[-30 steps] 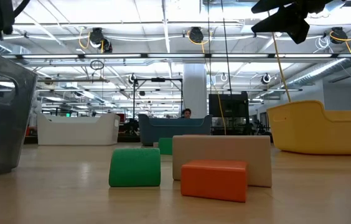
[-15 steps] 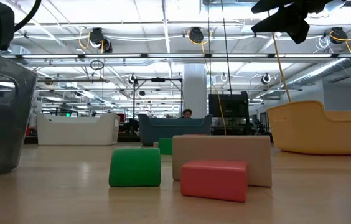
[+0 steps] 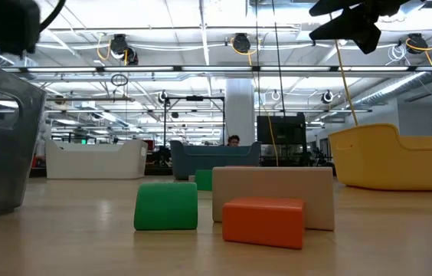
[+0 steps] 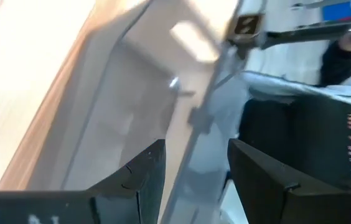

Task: Sort & place blocks by color
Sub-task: Put the top orange block into the yellow bin

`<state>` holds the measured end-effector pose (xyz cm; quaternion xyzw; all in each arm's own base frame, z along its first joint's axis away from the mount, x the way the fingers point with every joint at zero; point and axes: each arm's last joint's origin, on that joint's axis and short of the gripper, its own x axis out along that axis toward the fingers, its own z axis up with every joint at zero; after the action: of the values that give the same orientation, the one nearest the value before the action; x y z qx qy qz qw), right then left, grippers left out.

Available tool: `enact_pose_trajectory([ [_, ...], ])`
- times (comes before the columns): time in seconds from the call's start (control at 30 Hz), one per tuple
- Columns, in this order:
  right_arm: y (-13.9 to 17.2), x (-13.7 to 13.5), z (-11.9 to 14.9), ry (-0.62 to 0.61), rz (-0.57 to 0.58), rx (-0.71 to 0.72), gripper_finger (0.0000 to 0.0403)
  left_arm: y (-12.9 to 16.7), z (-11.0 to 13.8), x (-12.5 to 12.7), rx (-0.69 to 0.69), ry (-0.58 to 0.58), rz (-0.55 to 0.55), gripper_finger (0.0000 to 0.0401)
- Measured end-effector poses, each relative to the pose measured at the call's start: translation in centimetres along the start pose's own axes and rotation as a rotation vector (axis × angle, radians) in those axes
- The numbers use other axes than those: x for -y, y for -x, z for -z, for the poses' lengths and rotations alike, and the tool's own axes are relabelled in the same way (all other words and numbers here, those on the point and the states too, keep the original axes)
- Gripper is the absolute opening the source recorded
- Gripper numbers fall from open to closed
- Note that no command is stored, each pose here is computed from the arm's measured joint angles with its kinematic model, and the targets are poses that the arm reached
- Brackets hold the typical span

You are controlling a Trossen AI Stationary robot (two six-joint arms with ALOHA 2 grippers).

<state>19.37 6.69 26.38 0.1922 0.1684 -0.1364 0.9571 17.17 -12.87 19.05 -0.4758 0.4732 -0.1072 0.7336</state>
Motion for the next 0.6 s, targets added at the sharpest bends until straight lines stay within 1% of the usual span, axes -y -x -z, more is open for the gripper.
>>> enact_pose_trajectory([
  [0.17,0.0,-0.4,-0.6,-0.051,-0.039,0.056,0.0187,0.4,-2.0,0.8,0.110,-0.139,0.109,0.0175],
  [0.27,0.1,-0.7,-1.1,-0.068,-0.067,0.100,0.0187,0.8,-3.2,0.9,0.212,-0.257,0.121,0.0175],
  [0.33,0.1,-0.8,-1.4,-0.075,-0.080,0.123,0.0187,1.1,-4.1,0.8,0.331,-0.329,0.077,0.0175],
  [0.43,0.1,-0.9,-1.6,-0.082,-0.087,0.138,0.0187,1.7,-5.7,0.5,0.555,-0.417,-0.041,0.0175],
  [0.5,0.1,-0.9,-1.6,-0.085,-0.089,0.142,0.0187,2.2,-6.5,0.4,0.685,-0.456,-0.116,0.0175],
  [0.57,0.1,-1.0,-1.8,-0.094,-0.098,0.156,0.0187,2.7,-7.3,0.4,0.791,-0.491,-0.168,0.0175],
  [0.6,0.2,-1.1,-1.9,-0.104,-0.107,0.169,0.0187,3.0,-7.7,0.5,0.828,-0.508,-0.177,0.0175],
])
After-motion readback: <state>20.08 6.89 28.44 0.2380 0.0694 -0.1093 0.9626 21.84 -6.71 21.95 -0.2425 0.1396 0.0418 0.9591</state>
